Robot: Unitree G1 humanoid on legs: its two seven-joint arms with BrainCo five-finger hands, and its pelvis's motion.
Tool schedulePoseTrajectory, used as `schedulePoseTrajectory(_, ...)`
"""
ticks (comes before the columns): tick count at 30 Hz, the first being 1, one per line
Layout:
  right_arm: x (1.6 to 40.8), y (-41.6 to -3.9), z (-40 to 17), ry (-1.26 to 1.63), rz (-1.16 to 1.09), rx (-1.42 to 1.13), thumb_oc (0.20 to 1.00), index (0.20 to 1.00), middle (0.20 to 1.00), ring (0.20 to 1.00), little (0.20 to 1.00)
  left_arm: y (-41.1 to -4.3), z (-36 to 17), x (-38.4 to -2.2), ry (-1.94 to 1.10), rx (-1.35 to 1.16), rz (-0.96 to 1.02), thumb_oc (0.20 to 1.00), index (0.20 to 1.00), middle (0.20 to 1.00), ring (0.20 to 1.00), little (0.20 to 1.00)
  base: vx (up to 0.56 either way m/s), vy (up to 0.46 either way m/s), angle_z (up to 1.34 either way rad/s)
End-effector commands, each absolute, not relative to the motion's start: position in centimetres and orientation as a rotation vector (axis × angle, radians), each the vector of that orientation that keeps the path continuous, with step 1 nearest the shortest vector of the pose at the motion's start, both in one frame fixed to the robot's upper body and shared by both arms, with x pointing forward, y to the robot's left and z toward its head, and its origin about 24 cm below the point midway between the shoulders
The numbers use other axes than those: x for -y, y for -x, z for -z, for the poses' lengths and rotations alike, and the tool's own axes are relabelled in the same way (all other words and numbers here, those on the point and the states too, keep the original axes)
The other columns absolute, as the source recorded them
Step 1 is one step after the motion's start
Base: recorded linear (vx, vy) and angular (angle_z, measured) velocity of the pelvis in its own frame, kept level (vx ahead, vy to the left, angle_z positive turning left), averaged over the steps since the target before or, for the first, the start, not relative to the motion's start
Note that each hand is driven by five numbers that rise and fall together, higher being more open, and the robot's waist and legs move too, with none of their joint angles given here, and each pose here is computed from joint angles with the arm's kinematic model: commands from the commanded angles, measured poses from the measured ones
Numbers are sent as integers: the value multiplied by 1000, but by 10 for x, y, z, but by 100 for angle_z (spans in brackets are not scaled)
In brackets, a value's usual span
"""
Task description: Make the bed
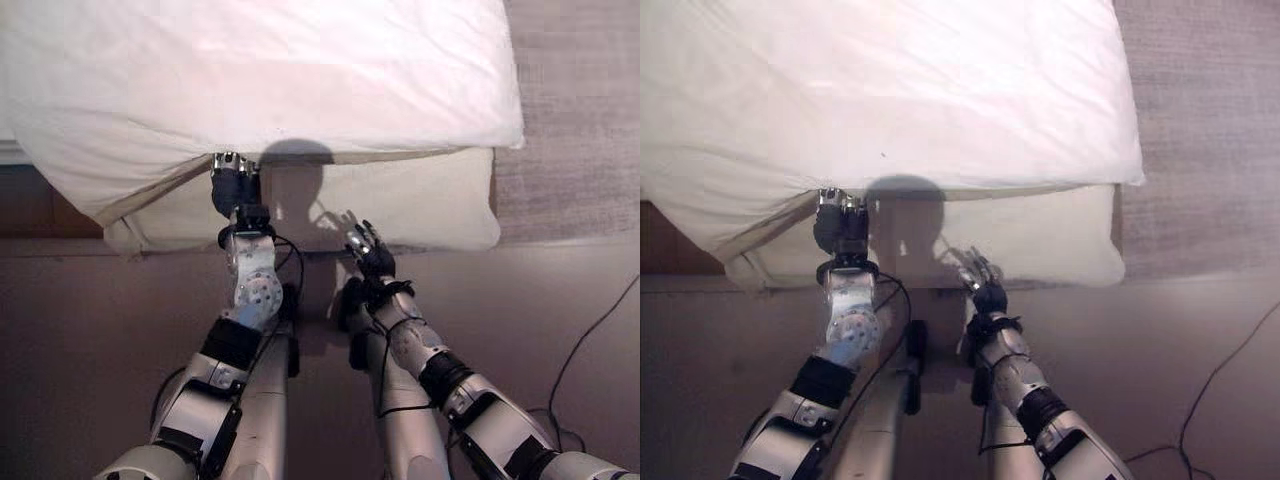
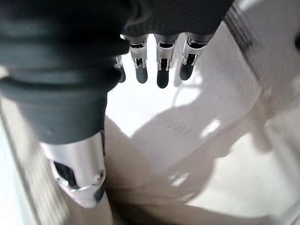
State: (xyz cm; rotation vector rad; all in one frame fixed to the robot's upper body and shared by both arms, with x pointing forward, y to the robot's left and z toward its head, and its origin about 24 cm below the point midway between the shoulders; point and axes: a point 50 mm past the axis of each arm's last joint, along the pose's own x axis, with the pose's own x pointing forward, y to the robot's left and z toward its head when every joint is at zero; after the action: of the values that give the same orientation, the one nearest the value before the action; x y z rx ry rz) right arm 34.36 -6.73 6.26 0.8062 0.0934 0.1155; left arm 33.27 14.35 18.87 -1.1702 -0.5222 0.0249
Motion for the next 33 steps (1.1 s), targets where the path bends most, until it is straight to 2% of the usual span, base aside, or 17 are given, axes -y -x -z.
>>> schedulePoseTrajectory(1, 70, -351, -90, -1046, -121, 13, 1000, 1000, 1000, 1000, 1000, -310, -225, -139, 1189, 743, 110, 200, 200, 200, 200, 200, 28, -20, 8)
schedulePoseTrajectory(6, 73, -360, -114, -1121, -105, 88, 1000, 1000, 1000, 1000, 1000, -305, -227, -149, 1185, 779, 74, 200, 200, 200, 200, 200, 31, -11, 20)
schedulePoseTrajectory(15, 106, -368, -157, -1194, -19, 296, 1000, 1000, 1000, 1000, 1000, -298, -224, -181, 1089, 843, -80, 200, 200, 200, 200, 200, 31, 38, 13)
schedulePoseTrajectory(25, 156, -371, -193, -1164, 103, 491, 1000, 1000, 1000, 1000, 1000, -293, -220, -214, 1009, 892, -254, 200, 200, 200, 200, 200, 9, 38, -2)
schedulePoseTrajectory(33, 216, -367, -187, -1059, 312, 539, 1000, 1000, 1000, 1000, 1000, -289, -215, -238, 949, 912, -366, 200, 200, 200, 200, 200, -2, 13, -2)
